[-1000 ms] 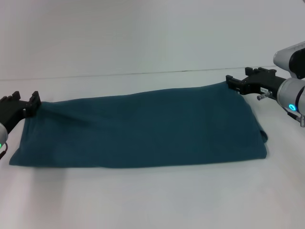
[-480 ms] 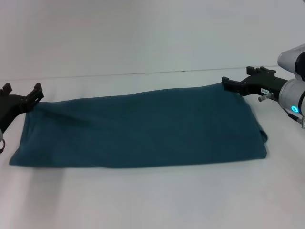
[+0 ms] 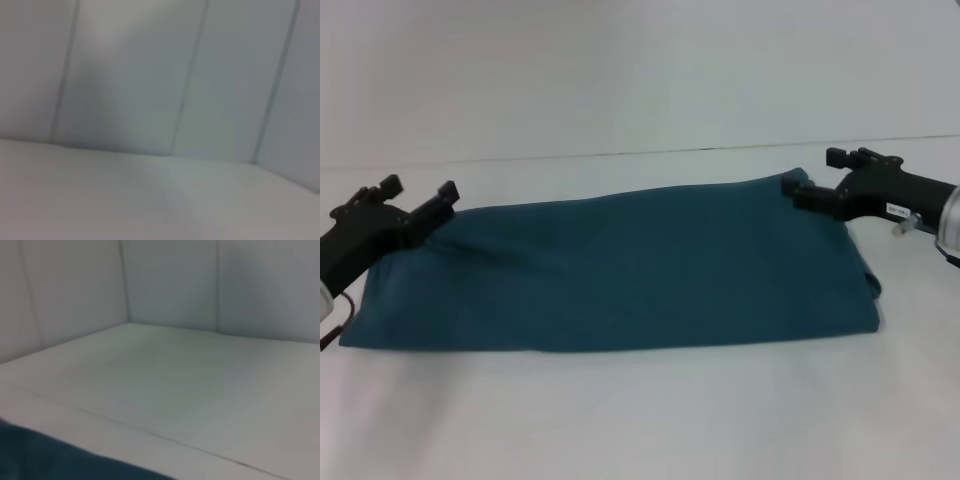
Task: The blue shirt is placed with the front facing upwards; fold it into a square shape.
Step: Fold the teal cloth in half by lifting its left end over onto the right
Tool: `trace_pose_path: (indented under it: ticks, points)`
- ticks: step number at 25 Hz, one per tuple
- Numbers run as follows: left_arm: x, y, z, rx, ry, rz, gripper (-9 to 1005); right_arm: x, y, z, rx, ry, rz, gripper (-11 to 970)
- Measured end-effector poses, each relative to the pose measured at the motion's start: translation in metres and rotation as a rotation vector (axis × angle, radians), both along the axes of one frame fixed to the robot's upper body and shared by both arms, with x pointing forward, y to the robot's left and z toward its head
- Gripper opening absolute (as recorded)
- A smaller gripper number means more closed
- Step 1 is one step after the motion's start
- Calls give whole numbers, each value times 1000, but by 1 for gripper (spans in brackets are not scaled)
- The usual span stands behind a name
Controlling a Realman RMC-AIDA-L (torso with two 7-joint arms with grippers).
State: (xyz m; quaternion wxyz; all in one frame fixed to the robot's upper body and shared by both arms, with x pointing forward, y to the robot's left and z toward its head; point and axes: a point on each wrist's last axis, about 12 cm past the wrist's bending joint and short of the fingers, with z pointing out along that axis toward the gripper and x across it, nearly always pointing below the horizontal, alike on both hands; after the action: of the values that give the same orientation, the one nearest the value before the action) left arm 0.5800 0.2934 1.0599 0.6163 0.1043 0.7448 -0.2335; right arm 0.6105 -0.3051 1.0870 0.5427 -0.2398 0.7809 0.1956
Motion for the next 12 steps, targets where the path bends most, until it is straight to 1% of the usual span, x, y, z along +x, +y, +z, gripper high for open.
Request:
trace_pose_path:
  ticks: [2, 5, 7, 8, 12]
  points:
    - [-6, 2, 2, -22, 22, -51, 872, -8, -5, 1, -2, 17, 35, 909]
    - [-15, 8, 3, -57, 89, -84, 872, -20, -8, 1, -16, 57, 93, 908]
    - [-18, 11, 3, -66, 110, -87, 872, -29, -11, 1, -27, 79, 129, 907]
    - [-24, 17, 2, -100, 164, -78, 872, -33, -13, 2, -31, 86, 142, 907]
    - [-35, 31, 2, -153, 232, -43, 872, -43, -21, 5, -30, 91, 154, 906]
